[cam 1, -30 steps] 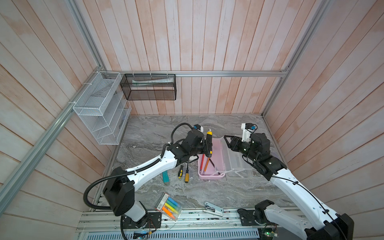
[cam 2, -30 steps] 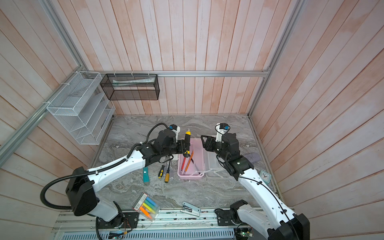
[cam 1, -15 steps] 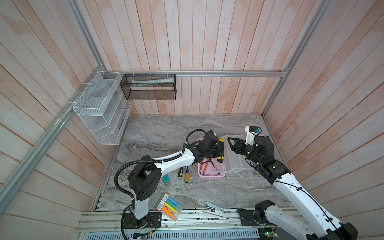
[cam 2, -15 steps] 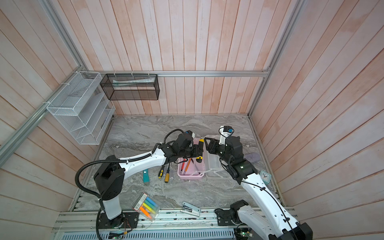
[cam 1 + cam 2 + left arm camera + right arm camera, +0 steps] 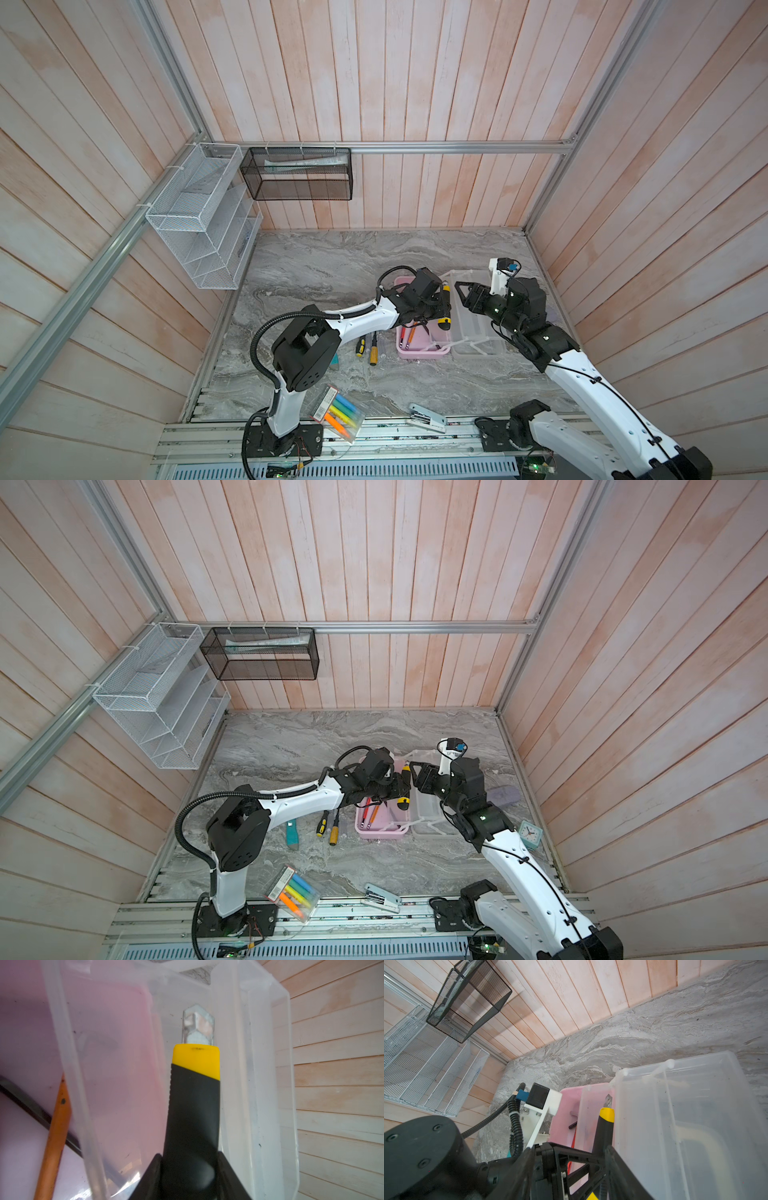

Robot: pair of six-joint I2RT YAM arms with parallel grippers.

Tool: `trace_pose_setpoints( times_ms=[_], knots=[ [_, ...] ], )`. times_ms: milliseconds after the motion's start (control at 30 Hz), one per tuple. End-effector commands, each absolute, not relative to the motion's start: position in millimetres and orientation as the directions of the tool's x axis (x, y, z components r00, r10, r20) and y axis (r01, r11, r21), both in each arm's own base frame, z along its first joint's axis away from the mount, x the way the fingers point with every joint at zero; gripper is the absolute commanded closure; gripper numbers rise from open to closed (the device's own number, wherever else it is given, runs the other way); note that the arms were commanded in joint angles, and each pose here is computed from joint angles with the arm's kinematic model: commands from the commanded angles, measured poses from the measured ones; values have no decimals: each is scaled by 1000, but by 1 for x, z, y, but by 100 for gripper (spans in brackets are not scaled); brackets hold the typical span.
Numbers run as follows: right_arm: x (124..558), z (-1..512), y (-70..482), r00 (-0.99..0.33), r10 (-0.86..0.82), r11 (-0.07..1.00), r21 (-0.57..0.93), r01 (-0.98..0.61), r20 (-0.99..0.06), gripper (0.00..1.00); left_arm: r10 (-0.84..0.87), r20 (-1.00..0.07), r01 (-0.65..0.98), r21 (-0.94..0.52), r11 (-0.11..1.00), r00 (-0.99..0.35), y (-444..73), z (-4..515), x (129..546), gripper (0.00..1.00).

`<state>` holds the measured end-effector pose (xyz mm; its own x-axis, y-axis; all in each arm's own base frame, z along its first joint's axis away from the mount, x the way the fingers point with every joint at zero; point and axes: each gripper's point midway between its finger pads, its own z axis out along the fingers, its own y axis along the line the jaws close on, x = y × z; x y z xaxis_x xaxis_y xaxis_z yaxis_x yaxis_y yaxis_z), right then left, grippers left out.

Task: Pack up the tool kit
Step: 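Carry the utility knife into the clear box while the right gripper holds the lid raised, then release the knife and move the left gripper back over the teal tool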

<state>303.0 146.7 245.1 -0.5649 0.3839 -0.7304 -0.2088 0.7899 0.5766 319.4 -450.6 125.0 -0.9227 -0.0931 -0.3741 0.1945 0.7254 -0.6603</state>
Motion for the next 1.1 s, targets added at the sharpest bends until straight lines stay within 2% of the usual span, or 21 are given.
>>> trace_pose_setpoints(
  times_ms=[0,233,533,667,767,867,1000,1067],
  knots=[
    [302,248,147,-557,384,783,580,-226,-736,44,-94,-381,221,-700,679,-920,-467,140,320,66],
    [304,248,149,-564,377,783,578,-231,-735,43,-86,-407,249,-698,672,-910,-469,149,321,55],
    [309,247,150,-572,368,789,572,-225,-733,42,-107,-417,245,-702,669,-902,-456,154,334,52],
    [311,253,152,-568,358,789,565,-240,-741,42,-117,-497,295,-671,681,-860,-436,175,342,43],
    [312,258,155,-567,341,791,555,-257,-750,42,-109,-599,340,-584,737,-793,-408,191,345,36],
    [313,267,158,-555,327,791,543,-281,-765,40,-84,-662,332,-477,814,-745,-367,192,344,33],
    [309,270,173,-558,287,799,516,-309,-778,37,-86,-648,211,-367,906,-757,-296,172,341,32],
    [306,266,187,-570,248,811,490,-320,-784,37,-101,-629,97,-273,957,-771,-249,155,334,33]
  ],
)
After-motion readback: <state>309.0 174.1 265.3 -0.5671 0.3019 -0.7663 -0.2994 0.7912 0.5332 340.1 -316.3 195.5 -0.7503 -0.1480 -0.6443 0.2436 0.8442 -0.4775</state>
